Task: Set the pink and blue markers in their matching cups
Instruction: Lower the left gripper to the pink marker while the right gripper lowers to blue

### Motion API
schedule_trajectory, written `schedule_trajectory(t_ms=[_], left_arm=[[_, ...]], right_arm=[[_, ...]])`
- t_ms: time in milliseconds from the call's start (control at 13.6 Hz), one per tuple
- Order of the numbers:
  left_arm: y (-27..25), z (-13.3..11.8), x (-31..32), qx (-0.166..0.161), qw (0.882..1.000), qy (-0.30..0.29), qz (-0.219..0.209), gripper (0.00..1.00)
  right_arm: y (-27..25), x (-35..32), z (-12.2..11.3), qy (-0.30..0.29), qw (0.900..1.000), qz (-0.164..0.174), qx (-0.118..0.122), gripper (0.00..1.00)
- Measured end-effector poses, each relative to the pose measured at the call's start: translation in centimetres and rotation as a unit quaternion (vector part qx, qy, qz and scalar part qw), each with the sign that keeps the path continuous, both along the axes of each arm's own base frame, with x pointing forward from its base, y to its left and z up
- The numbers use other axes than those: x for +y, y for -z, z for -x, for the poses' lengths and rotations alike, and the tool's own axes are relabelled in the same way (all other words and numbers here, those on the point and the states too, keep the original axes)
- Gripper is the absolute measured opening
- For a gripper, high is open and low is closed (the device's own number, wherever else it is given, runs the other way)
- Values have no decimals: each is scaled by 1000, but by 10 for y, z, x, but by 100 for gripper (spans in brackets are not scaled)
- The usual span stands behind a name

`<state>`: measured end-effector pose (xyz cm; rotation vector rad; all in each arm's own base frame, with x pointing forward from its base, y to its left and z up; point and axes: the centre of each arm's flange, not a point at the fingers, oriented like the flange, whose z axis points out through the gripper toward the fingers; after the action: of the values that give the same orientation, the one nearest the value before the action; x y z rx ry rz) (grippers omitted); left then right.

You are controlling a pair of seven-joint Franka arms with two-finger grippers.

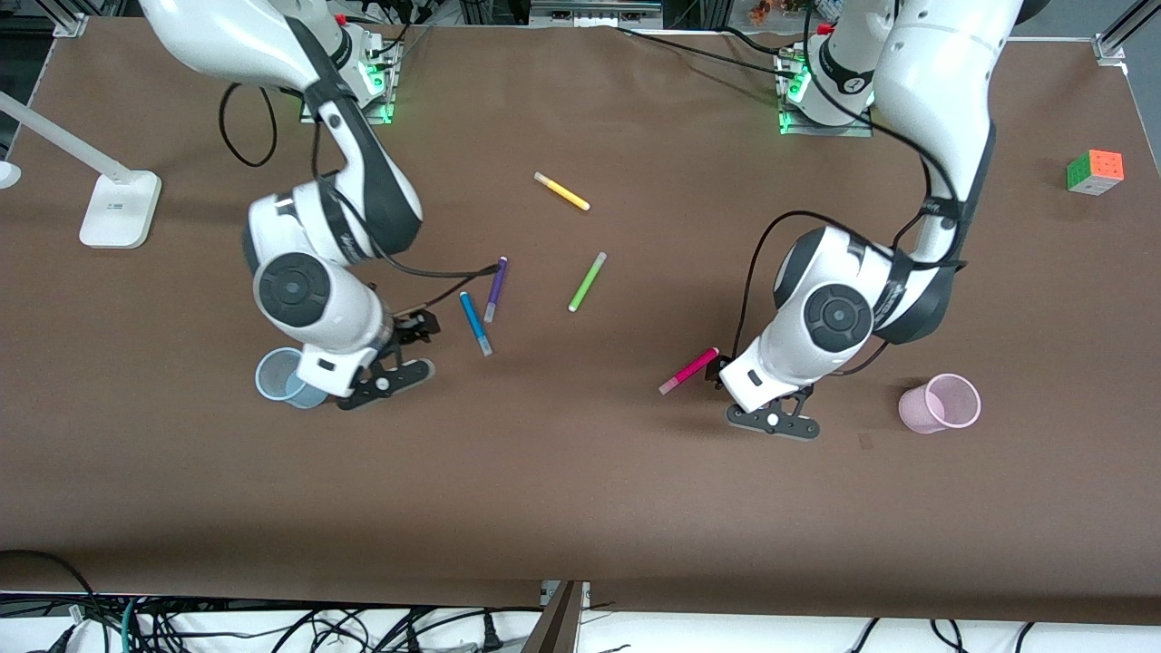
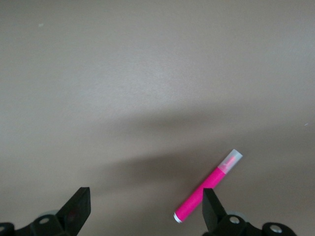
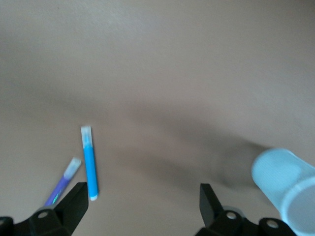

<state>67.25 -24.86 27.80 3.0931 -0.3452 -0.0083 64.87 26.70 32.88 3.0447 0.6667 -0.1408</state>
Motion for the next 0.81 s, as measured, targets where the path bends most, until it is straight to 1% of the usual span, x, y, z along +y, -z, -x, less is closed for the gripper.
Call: schedule_trajectory(t_ms=[73, 220, 367, 514, 661, 807], left_arm=[[8, 0, 0, 2, 1000, 8, -1, 100], [18, 3, -5, 8, 1000, 23, -4, 100], [28, 6, -19, 0, 999, 46, -9, 100], [39, 14, -40, -4, 998, 64, -7, 100], [48, 23, -58, 1, 997, 79, -8, 100], [54, 28, -60, 6, 996, 91, -12, 100]], right_arm=[[13, 8, 0, -5, 1000, -1, -2, 100], [35, 22, 4, -16, 1000, 0, 0, 100], [54, 38, 10, -27, 1000, 1, 5, 100], [70, 53, 16, -39, 999, 1, 4, 100], [95, 67, 23, -49, 999, 1, 5, 100], [109, 72, 27, -38, 999, 3, 6, 100]])
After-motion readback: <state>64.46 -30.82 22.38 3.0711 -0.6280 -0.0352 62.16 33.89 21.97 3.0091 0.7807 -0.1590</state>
